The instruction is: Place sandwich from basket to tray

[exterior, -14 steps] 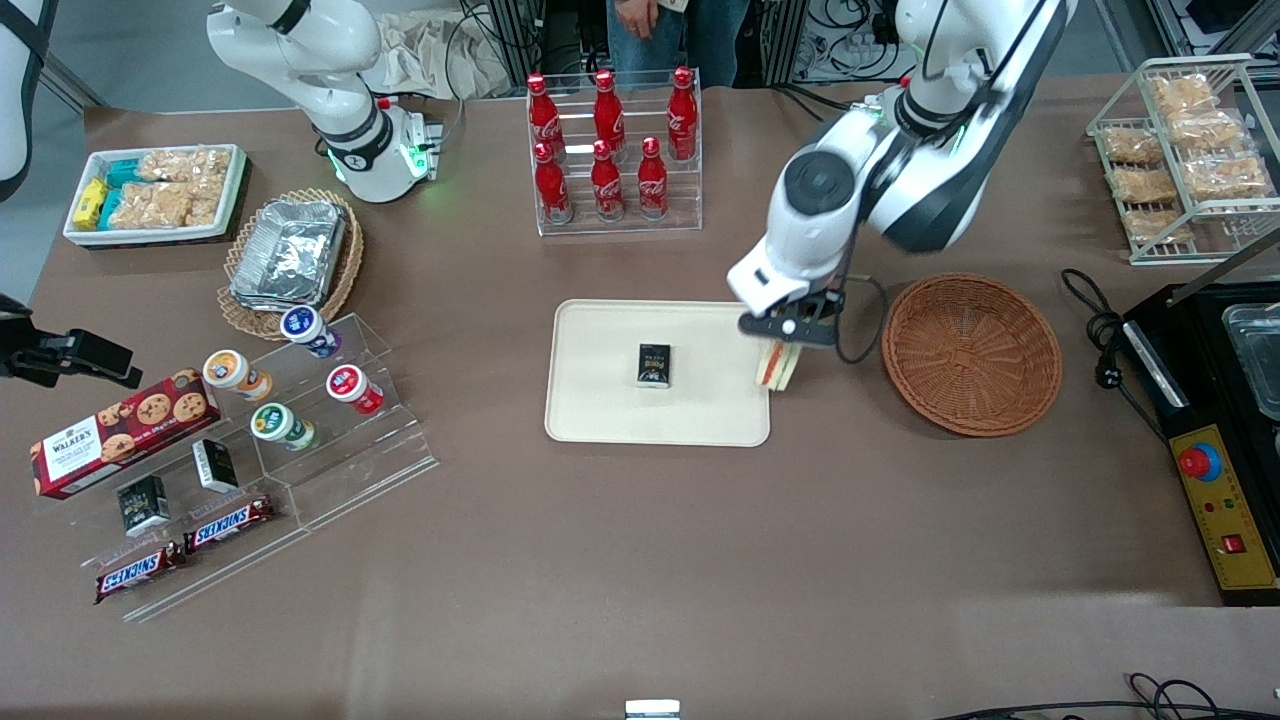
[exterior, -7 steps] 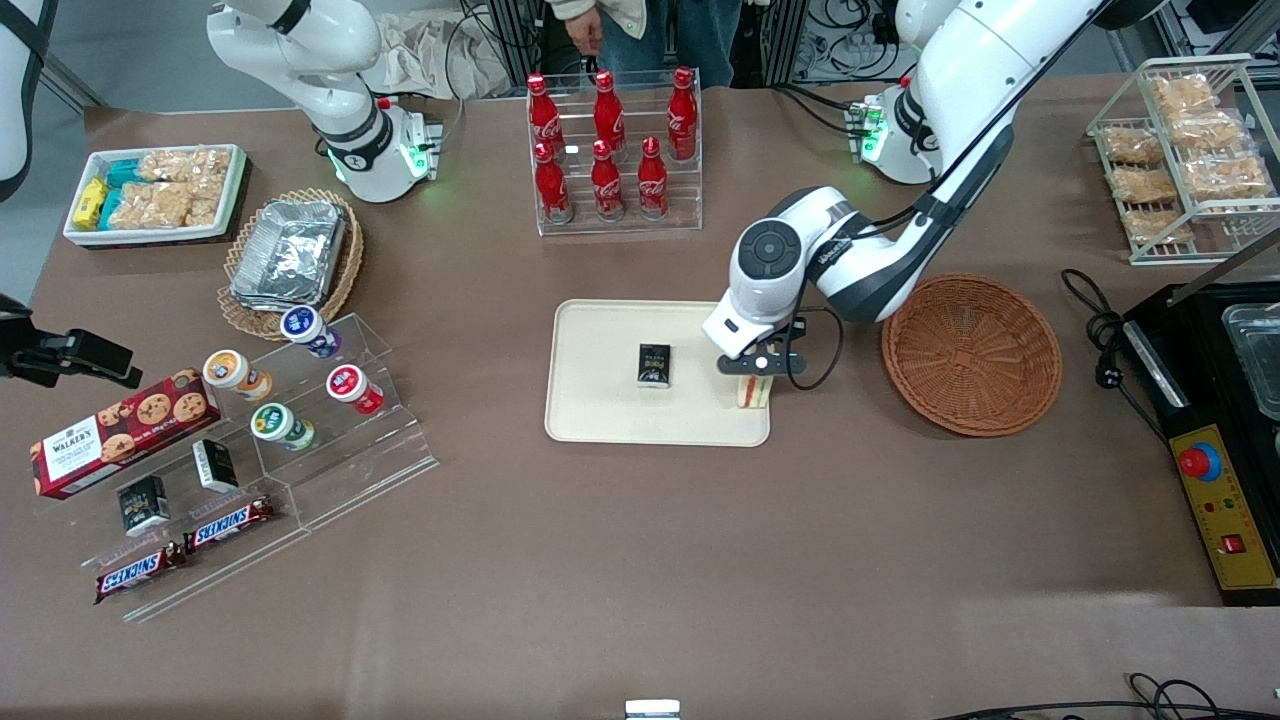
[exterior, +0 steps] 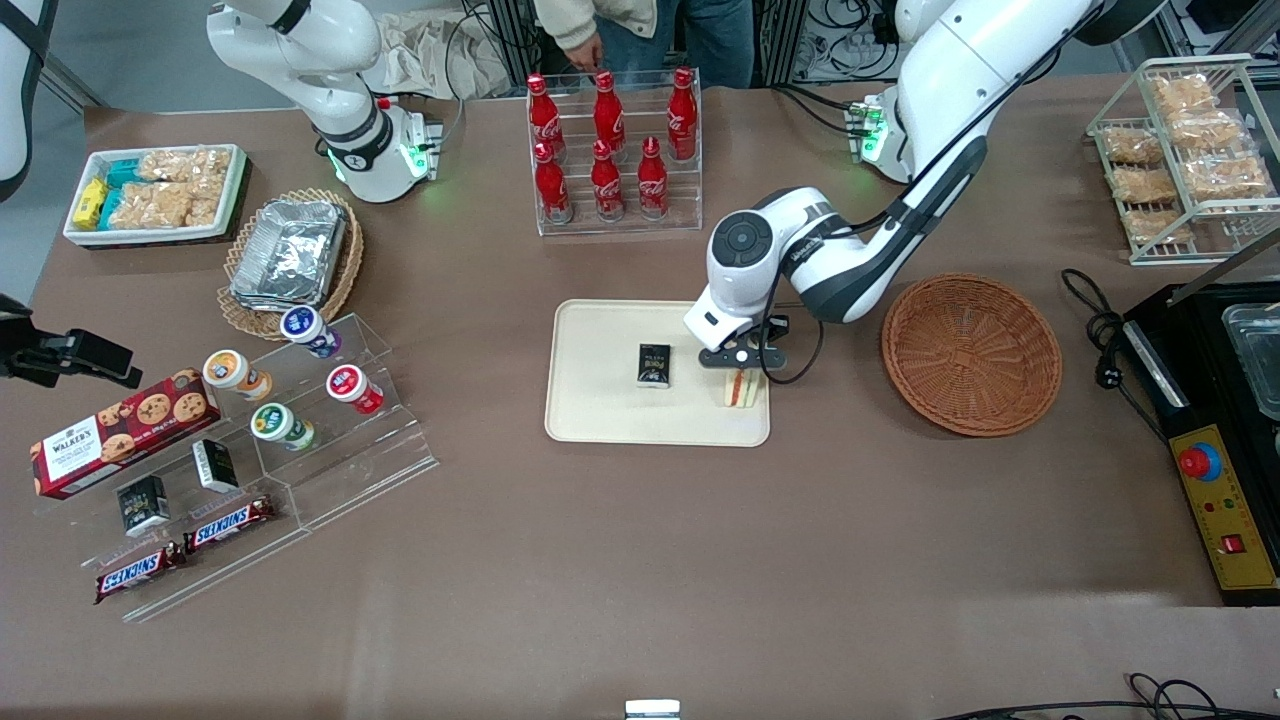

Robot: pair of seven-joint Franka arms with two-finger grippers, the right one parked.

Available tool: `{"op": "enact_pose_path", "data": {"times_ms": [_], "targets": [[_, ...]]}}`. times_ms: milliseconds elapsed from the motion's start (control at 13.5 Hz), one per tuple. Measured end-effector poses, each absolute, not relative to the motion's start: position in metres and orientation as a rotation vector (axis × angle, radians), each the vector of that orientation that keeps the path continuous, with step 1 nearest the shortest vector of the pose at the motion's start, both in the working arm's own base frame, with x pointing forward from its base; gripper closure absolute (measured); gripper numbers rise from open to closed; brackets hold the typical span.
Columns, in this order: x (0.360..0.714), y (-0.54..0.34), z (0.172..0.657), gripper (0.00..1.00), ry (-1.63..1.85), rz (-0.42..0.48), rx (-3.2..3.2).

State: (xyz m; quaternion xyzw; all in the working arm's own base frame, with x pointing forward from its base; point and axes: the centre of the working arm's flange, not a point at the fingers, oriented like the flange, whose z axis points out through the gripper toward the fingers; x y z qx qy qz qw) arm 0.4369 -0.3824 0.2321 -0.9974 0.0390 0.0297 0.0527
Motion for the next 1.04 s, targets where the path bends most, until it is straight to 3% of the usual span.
{"op": "enact_pose_path", "data": {"times_ms": [296,444,519,815,1037], "targets": [[0.446,-0.384,0.241,0.25,0.094,0.070,-3.031],[0.460,-0.386,0.267,0.05,0.037,0.074,-2.969],[0.467,-0.390,0.291,0.00,0.008,0.073,-2.941],[0.504,-0.379,0.424,0.00,-0.108,0.071,-2.965],[0.538,-0.312,0.492,0.00,-0.024,0.140,-3.046]]}}
